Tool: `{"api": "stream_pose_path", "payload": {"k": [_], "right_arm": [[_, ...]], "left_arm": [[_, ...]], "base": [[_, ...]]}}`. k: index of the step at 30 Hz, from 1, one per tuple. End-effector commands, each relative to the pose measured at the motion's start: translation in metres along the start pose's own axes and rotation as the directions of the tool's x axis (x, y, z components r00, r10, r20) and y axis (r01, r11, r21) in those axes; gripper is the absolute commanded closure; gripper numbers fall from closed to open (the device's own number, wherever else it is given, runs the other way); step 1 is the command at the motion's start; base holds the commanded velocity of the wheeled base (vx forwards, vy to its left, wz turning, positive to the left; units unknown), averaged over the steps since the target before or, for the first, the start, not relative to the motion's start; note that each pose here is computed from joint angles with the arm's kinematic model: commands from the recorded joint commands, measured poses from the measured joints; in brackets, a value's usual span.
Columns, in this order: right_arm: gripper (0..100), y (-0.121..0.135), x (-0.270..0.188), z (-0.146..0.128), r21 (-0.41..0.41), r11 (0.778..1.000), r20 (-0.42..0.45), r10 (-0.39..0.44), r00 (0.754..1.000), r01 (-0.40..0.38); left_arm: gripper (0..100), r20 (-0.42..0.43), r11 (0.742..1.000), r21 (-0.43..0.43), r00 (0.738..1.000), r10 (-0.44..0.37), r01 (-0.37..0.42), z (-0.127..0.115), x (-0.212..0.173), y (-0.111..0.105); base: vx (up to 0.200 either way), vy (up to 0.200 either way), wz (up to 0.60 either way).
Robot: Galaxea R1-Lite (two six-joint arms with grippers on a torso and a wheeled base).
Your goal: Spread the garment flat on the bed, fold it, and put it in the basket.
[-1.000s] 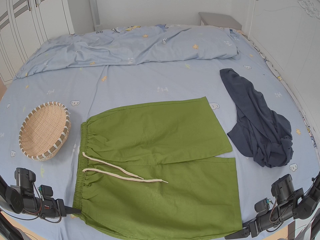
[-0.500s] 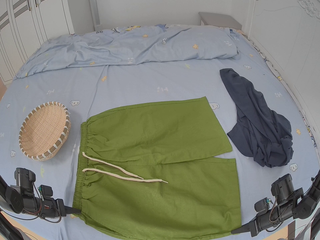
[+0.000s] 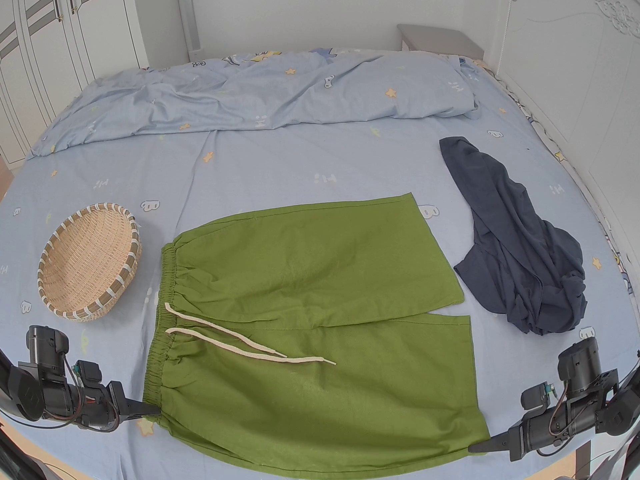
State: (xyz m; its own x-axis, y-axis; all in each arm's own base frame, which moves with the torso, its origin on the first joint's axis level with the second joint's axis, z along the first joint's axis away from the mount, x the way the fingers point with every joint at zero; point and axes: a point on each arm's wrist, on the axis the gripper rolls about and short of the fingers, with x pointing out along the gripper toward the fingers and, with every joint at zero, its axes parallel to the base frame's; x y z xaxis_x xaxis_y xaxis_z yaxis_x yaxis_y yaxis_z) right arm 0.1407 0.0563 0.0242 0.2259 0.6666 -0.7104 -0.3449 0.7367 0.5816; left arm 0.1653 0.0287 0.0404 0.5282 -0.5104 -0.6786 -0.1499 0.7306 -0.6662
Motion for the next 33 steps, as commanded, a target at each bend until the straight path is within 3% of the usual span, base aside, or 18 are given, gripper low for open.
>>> {"api": "stream_pose_path", "payload": {"k": [1, 5, 9, 11, 12, 15, 16, 24, 33], "right_arm": [[100, 0.015, -0.026, 0.039, -0.033, 0.999, 0.255, 0.026, 0.966, -0.018], [100, 0.026, -0.036, 0.075, -0.075, 0.997, 0.354, 0.048, 0.934, -0.023], [100, 0.03, -0.047, 0.107, -0.07, 0.998, 0.392, 0.034, 0.919, -0.007], [100, 0.03, -0.047, 0.107, -0.07, 0.998, 0.392, 0.034, 0.919, -0.007], [100, 0.033, -0.057, 0.13, -0.076, 0.997, 0.427, 0.031, 0.904, 0.002], [100, 0.036, -0.063, 0.142, -0.091, 0.996, 0.454, 0.037, 0.89, 0.005], [100, 0.04, -0.07, 0.156, -0.106, 0.994, 0.485, 0.042, 0.874, 0.011], [100, 0.038, -0.079, 0.202, -0.095, 0.995, 0.504, 0.024, 0.863, 0.028], [100, 0.041, -0.081, 0.25, -0.128, 0.991, 0.52, 0.032, 0.854, 0.041]], "left_arm": [[100, 0.072, 0.998, -0.014, 0.995, -0.068, 0.069, 0.018, -0.008, -0.029], [100, 0.135, 0.99, -0.058, 0.984, -0.116, 0.125, 0.038, -0.023, -0.057], [100, 0.126, 0.987, -0.101, 0.986, -0.113, 0.126, 0.059, -0.039, -0.079], [100, 0.126, 0.987, -0.101, 0.986, -0.113, 0.126, 0.059, -0.039, -0.079], [100, 0.136, 0.987, -0.104, 0.985, -0.109, 0.123, 0.075, -0.05, -0.092], [100, 0.152, 0.987, -0.093, 0.981, -0.118, 0.133, 0.085, -0.055, -0.098], [100, 0.161, 0.986, -0.081, 0.978, -0.13, 0.144, 0.095, -0.057, -0.105], [100, 0.128, 0.985, -0.099, 0.984, -0.125, 0.138, 0.126, -0.034, -0.104], [100, 0.146, 0.985, -0.101, 0.982, -0.123, 0.139, 0.154, -0.026, -0.104]], "base": [[0.0, 0.0, 0.0], [0.0, 0.0, 0.0], [0.0, 0.0, 0.0], [0.0, 0.0, 0.0], [0.0, 0.0, 0.0], [0.0, 0.0, 0.0], [0.0, 0.0, 0.0], [0.0, 0.0, 0.0], [0.0, 0.0, 0.0]]}}
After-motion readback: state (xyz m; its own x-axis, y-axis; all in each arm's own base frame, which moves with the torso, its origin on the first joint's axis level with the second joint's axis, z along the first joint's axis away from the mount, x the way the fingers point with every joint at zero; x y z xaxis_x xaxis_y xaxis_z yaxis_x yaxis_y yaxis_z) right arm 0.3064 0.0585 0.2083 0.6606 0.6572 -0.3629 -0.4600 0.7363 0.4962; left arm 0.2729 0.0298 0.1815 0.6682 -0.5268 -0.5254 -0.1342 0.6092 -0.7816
